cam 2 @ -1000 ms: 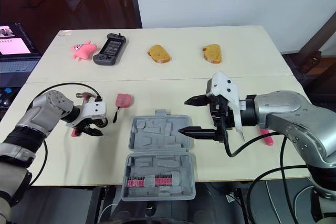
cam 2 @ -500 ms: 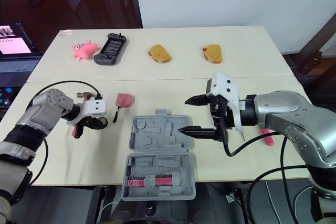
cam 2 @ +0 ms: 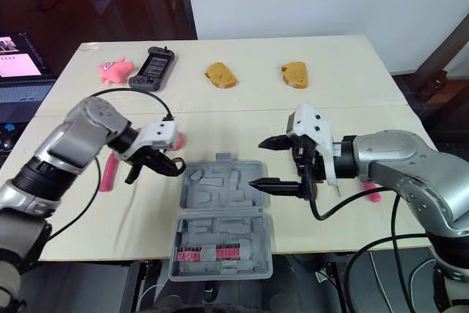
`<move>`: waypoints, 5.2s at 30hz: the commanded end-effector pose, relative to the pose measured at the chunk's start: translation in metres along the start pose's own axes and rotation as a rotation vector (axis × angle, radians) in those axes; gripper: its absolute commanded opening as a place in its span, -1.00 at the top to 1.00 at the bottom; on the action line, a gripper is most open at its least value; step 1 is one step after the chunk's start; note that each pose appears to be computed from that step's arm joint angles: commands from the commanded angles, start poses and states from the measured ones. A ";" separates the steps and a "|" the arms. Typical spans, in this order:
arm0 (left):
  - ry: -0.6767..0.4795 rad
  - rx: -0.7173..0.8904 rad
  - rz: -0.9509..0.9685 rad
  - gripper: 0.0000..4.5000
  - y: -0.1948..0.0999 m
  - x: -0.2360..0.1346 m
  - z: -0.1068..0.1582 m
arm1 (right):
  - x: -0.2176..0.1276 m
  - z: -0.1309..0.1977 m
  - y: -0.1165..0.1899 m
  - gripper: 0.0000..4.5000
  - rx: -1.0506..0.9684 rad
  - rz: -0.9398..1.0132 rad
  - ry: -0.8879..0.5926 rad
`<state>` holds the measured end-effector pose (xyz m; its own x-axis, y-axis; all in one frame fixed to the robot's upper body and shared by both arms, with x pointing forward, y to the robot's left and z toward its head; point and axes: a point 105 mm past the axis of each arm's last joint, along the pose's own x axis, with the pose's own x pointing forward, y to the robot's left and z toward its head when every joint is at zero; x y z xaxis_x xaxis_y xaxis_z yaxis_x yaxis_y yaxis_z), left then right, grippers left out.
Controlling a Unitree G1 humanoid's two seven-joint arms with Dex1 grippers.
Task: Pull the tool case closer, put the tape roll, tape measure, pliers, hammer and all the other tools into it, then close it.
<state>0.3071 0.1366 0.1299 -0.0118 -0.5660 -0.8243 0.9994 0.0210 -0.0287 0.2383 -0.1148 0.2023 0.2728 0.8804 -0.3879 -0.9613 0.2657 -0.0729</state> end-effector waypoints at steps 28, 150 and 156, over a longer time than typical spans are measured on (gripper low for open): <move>-0.057 -0.136 0.017 0.96 0.024 0.055 -0.011 | -0.009 -0.005 0.003 -1.00 0.008 -0.068 0.034; -0.287 -0.415 1.007 -0.98 -0.093 -0.180 -0.231 | -0.193 -0.170 -0.089 -1.00 0.153 -0.691 0.131; -0.318 -0.405 0.995 -0.98 -0.084 -0.175 -0.222 | -0.179 -0.155 -0.091 -1.00 0.147 -0.643 0.095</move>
<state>0.2127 0.4204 0.1395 0.8406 -0.3193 -0.4375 0.4744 0.8239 0.3101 0.2672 -0.3641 0.1228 0.7702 0.4666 -0.4348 -0.5806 0.7951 -0.1752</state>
